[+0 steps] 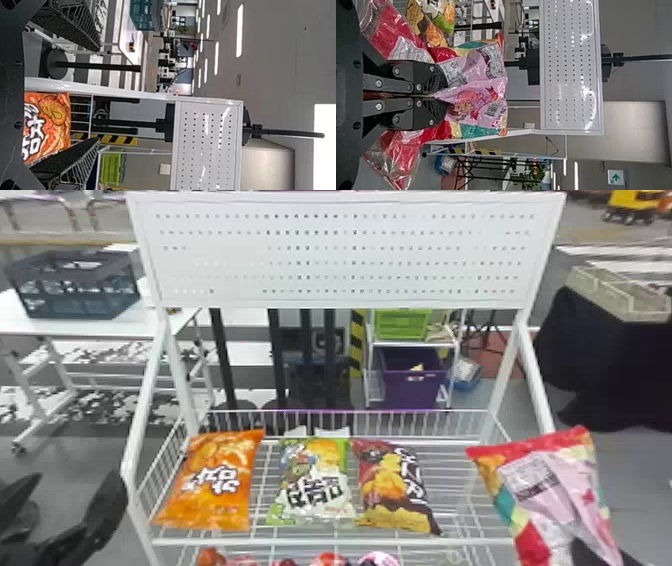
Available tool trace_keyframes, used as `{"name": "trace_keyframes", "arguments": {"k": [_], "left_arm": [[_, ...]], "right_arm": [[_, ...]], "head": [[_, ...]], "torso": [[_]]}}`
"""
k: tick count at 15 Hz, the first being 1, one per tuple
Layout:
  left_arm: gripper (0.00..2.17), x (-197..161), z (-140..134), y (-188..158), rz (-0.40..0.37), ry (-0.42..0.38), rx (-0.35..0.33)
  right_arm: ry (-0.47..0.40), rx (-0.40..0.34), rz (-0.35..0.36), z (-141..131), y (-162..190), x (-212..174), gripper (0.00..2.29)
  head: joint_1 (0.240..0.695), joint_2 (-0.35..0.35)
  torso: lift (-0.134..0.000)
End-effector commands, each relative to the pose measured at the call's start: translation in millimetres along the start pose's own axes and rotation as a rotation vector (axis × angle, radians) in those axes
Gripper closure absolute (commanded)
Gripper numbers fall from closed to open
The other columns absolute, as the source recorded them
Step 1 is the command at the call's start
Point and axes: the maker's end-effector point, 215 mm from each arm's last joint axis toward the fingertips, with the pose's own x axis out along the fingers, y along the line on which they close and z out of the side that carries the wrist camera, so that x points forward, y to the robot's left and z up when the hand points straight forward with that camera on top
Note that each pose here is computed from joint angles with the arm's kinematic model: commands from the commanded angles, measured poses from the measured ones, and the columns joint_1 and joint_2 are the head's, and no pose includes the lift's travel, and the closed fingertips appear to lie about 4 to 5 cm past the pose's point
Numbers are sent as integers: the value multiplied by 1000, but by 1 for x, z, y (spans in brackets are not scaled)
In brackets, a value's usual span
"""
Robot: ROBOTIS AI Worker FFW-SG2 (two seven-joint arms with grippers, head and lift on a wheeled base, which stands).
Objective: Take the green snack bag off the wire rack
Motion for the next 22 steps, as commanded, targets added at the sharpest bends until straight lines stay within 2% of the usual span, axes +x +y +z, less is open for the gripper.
{"name": "trace_keyframes", "arguments": {"k": [1, 11, 14, 18, 20, 22], "left_arm": [[87, -1, 0, 1, 4, -2, 5], [87, -3, 0, -3, 1, -2, 9], [87, -1, -12, -45, -61, 8, 5], [90, 12, -52, -147, -206, 55, 2], [90, 27, -69, -181, -240, 71, 0], [90, 49, -91, -207, -246, 100, 31]], "right_arm": [[-1, -2, 0, 1, 0, 0, 2236], [-7, 1, 2, 4, 1, 0, 2236], [-10, 4, 2, 5, 2, 1, 2236], [-17, 3, 9, 9, 7, 1, 2236], [-16, 2, 9, 9, 7, 1, 2236], [-15, 3, 12, 8, 9, 1, 2236]], "head": [[499, 0], [499, 0], [499, 0], [499, 0], [499, 0], [499, 0]], "torso": [[0], [0], [0], [0], [0], [0]]}}
